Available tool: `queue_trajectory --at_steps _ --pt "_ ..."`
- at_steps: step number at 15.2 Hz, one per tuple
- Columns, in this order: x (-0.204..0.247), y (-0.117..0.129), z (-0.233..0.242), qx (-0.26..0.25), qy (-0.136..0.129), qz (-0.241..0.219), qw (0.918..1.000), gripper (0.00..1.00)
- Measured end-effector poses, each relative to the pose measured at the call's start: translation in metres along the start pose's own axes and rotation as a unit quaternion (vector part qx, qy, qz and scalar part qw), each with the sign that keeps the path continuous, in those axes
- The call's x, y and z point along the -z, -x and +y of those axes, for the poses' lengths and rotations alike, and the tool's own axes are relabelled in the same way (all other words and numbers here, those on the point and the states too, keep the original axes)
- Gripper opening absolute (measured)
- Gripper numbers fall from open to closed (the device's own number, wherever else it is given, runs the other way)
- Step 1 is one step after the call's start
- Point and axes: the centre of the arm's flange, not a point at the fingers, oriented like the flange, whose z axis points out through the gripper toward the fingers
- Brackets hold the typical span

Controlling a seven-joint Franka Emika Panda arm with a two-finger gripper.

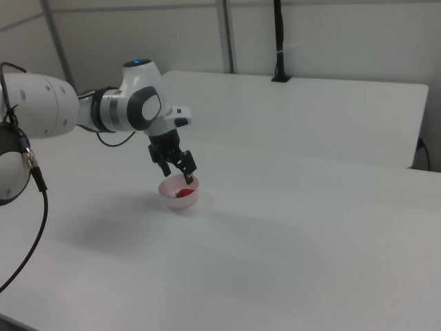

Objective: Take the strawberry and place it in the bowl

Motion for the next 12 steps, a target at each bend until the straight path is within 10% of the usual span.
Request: queue_trajectory --at_steps 12 --pt "0.165 0.047 0.046 -0.005 0.034 -0.021 0.9992 1.0"
